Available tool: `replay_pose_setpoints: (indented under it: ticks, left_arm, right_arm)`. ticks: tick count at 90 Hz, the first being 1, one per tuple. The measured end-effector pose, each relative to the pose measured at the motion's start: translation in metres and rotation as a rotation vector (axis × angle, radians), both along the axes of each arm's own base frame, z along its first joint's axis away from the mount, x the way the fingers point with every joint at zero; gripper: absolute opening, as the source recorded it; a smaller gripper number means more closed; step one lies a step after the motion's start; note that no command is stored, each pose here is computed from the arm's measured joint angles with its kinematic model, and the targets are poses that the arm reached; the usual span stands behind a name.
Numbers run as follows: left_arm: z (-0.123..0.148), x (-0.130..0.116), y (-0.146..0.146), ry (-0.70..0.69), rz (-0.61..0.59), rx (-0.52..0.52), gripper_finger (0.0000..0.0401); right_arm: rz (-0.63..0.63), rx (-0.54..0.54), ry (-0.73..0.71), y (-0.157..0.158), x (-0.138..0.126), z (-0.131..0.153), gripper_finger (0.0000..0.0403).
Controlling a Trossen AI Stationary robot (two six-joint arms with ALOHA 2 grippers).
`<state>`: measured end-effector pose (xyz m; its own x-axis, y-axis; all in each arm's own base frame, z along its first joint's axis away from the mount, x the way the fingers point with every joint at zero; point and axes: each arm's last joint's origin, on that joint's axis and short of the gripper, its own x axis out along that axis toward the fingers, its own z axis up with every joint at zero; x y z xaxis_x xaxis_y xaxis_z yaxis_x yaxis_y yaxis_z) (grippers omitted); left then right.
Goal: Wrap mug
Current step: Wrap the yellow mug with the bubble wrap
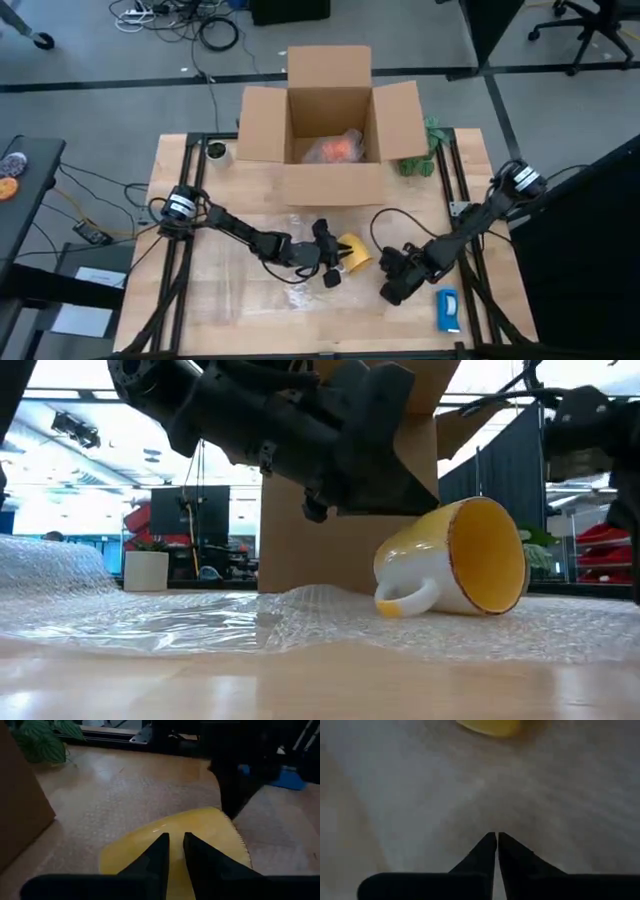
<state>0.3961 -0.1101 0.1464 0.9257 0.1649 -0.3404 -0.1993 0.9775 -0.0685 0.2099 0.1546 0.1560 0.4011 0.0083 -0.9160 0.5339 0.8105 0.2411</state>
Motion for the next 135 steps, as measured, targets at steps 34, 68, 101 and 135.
replay_pose_setpoints:
  ticks: [34,68,101,135]
  left_arm:
    - [0.001,0.0,0.0,-0.012,-0.004,-0.006,0.0044]
    - [0.0,0.0,0.0,-0.009,0.013,-0.048,0.0044]
    - [0.0,0.0,0.002,-0.013,0.033,-0.071,0.0044]
    - [-0.001,0.0,0.002,-0.008,0.033,-0.065,0.0044]
  right_arm:
    - [-0.109,-0.481,0.241,-0.07,-0.056,0.0,0.0]
    - [-0.026,-0.297,0.053,-0.051,-0.039,-0.031,0.0]
    - [0.114,-0.006,-0.284,-0.011,-0.007,-0.014,0.0]
    - [0.152,-0.013,-0.487,-0.001,0.039,-0.046,0.0]
